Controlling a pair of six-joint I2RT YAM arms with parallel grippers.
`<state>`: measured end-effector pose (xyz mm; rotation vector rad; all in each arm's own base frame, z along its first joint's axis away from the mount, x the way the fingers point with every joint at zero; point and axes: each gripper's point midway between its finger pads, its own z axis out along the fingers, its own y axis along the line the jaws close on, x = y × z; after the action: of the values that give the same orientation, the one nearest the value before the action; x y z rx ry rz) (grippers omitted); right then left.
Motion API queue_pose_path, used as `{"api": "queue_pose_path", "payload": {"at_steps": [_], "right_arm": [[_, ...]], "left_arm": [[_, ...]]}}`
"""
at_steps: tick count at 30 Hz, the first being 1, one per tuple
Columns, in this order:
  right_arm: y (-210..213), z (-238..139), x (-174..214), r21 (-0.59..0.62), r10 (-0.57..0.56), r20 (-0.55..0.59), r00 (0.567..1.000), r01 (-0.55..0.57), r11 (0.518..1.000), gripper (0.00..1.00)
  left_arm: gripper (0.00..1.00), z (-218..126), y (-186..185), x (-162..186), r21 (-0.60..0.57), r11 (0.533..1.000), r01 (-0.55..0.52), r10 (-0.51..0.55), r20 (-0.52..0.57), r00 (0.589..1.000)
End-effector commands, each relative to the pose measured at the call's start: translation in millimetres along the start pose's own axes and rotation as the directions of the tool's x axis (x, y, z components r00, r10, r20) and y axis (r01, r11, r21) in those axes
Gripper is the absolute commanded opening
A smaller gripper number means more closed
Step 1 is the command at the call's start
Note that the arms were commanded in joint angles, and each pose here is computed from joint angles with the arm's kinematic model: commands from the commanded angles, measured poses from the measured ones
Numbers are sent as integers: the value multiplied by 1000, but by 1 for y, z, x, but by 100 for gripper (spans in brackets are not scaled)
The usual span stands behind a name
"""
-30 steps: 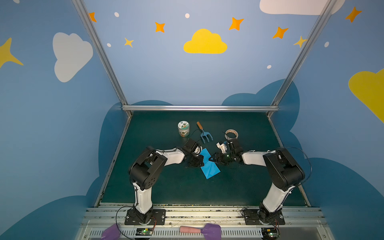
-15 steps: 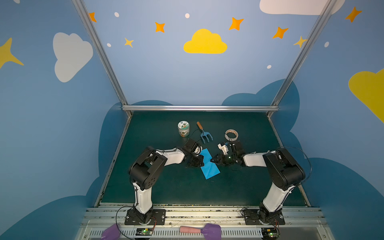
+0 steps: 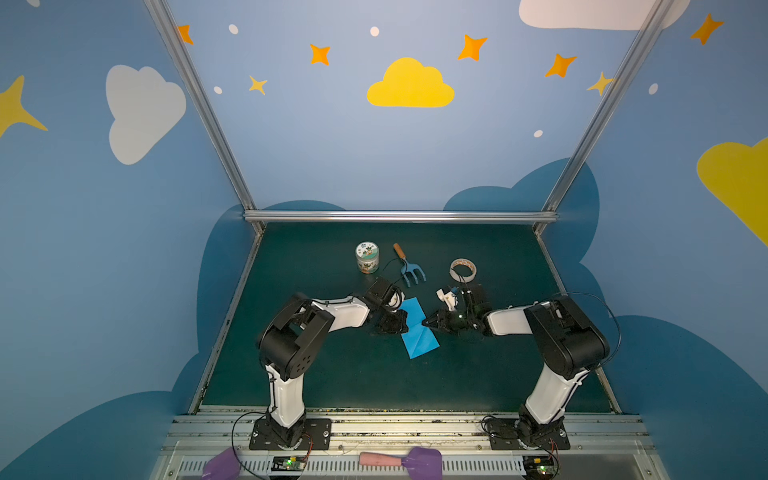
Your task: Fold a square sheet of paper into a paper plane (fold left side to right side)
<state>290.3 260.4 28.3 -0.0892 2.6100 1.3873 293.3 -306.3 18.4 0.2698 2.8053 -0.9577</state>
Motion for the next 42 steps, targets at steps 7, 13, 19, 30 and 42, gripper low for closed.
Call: {"api": "queue_pose_path", "payload": {"at_steps": [7,13,19,30,42], "right_arm": [[8,-4,-1,-67,-7,0,1000,7,998,32],[12,-1,-3,-102,-2,-4,1000,1,995,24],[10,1,-2,-101,7,-12,1000,-8,995,20],[21,-10,-5,-92,7,-8,1000,-8,996,0],[27,-115,2,392,-112,122,986,56,918,0]], "left_arm": [[4,2,8,15,-35,999,7,-9,-56,998],[4,3,7,15,-35,999,4,-6,-58,998],[4,3,6,15,-34,999,3,-5,-57,998],[4,-10,-10,5,1,1000,-3,3,-24,1000],[28,-103,-10,-39,62,988,139,-152,307,939]]}}
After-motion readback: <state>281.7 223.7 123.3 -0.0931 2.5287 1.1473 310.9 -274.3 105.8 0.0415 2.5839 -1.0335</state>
